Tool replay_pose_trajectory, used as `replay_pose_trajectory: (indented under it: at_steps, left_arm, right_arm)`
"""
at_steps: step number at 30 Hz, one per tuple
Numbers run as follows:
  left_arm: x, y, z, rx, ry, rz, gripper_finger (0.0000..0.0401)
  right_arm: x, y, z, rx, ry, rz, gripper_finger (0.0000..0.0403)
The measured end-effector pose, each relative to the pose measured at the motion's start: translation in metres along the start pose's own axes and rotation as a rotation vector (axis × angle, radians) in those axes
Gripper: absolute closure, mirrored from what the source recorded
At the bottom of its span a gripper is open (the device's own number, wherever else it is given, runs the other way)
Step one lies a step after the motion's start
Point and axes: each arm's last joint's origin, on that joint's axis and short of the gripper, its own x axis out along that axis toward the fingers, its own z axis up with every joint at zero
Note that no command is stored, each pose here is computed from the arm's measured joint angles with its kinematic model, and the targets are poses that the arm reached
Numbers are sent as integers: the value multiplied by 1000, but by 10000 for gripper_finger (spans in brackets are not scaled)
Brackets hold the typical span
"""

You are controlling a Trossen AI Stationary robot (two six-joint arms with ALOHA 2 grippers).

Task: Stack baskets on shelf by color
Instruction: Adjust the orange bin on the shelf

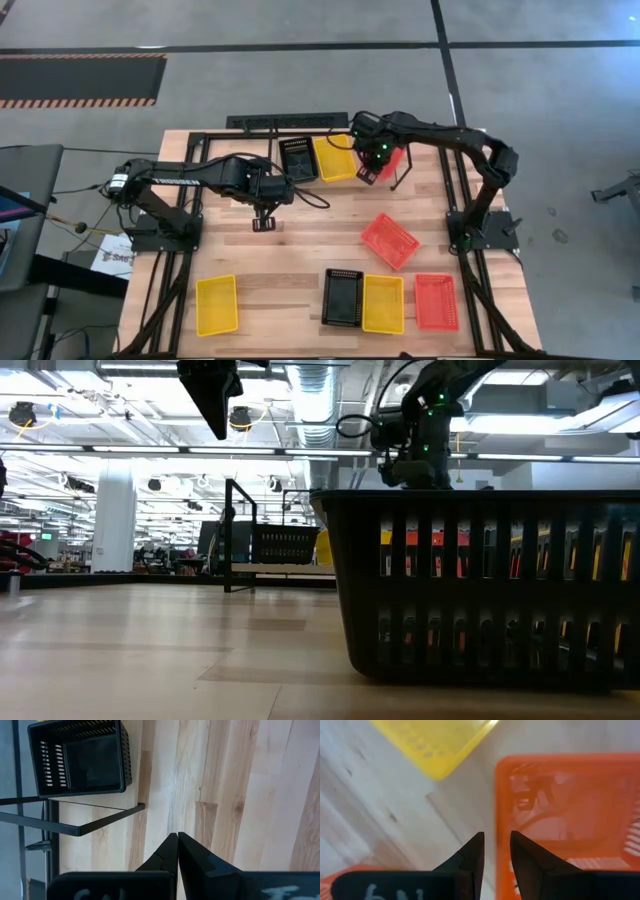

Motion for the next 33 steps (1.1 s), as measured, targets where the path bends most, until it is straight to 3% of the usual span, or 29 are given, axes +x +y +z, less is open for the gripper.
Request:
replay_pose_trajectory:
  at_steps: [12, 15, 19, 33]
  left_arm:
    - [2, 5, 0, -18, 4, 4, 401]
    - [2, 7, 0, -26, 6, 1, 401]
    - [3, 9, 1, -38, 8, -9, 401]
    - [3, 9, 1, -58, 6, -9, 401]
  right_arm:
    - [30, 1, -14, 10, 38, 27, 294]
    - [30, 1, -16, 8, 56, 25, 318]
    - [29, 2, -18, -28, 77, 22, 381]
    - [28, 34, -28, -377, 134, 40, 398]
